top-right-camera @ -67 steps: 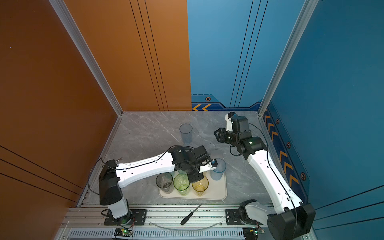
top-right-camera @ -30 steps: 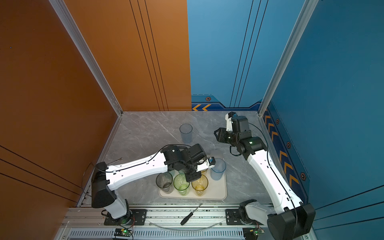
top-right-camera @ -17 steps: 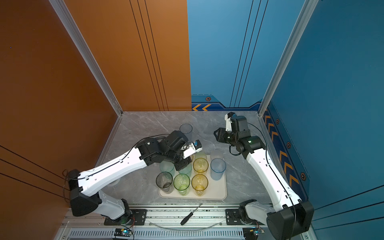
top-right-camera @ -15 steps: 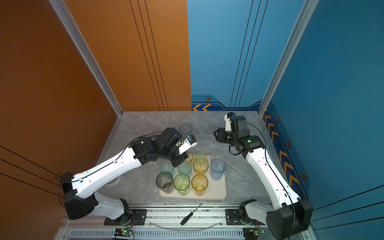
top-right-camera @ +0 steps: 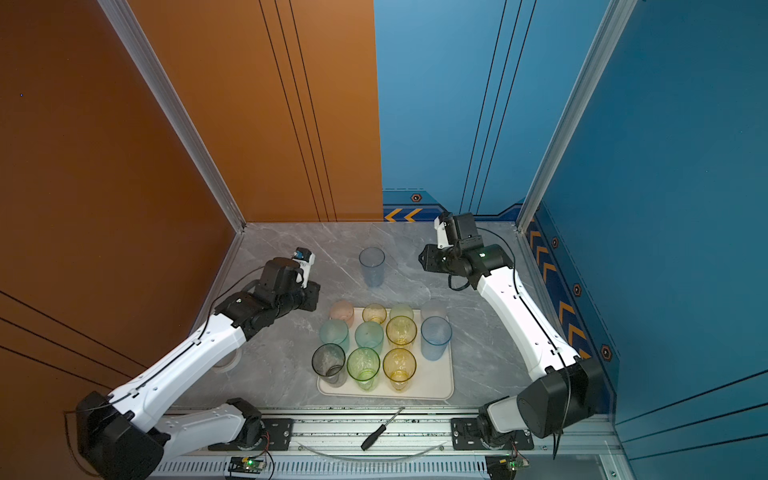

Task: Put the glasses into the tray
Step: 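Open left gripper and raise it away while right gripper moves toward blue cup, then lower right gripper around the rim of the blue cup beyond the tray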

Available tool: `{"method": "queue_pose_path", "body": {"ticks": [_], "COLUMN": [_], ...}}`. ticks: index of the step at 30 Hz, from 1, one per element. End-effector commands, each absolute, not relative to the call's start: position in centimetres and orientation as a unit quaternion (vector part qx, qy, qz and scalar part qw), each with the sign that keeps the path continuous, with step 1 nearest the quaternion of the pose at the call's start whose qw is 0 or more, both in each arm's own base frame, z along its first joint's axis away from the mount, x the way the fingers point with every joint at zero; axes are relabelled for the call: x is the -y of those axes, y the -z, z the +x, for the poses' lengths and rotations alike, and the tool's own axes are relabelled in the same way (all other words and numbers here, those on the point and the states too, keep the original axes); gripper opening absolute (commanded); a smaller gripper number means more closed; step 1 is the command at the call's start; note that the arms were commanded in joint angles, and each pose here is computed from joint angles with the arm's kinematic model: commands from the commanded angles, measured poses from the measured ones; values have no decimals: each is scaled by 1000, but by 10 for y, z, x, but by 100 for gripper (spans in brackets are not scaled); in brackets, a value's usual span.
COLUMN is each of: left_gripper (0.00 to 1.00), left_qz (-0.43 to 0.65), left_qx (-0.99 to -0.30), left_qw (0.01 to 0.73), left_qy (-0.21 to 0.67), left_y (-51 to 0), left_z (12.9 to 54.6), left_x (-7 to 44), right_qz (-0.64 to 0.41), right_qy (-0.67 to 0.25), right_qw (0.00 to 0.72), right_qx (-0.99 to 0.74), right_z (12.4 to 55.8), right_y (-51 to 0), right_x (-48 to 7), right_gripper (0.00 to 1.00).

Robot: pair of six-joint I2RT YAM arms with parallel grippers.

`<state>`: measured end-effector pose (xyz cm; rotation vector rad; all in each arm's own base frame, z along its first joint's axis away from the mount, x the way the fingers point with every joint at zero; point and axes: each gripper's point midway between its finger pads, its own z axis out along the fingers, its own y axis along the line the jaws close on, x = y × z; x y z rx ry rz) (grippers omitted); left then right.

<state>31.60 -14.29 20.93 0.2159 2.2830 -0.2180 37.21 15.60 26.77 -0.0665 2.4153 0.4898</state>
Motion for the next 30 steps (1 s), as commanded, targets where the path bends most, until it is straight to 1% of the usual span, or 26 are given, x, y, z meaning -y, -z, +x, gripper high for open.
{"method": "queue_pose_path", "body": {"ticks": [1,5,13,14,15,20,28,30], "left_gripper": [24,25,25,25,26,26,26,26], "left_qz": [41,29,18,17,16,11,2,1], "left_qx": [-886,-881,-886,-886,-885,-885,-887,-887], "left_qw": [453,463,453,453,454,455,451,451], "left_qy": [91,91,97,97,98,98,102,103], "left_y": [-226,-228,-214,-214,-214,-215,-209,-208], "left_z": [325,325,322,323,323,322,320,320], "left_x": [133,125,121,120,120,115,108,107], "right_qz": [-39,-49,-85,-89,-94,-118,-142,-147], "right_qy": [-148,-143,-117,-112,-117,-104,-72,-65], "right_qw": [300,288,262,253,263,247,225,215], "right_qx": [-942,-946,-954,-957,-953,-956,-961,-963], "right_z": [372,387,405,405,411,420,436,442], "right_y": [-252,-246,-234,-227,-237,-231,-214,-201], "right_x": [-153,-163,-188,-191,-196,-215,-234,-240], "right_gripper": [40,39,38,37,36,33,29,28]}}
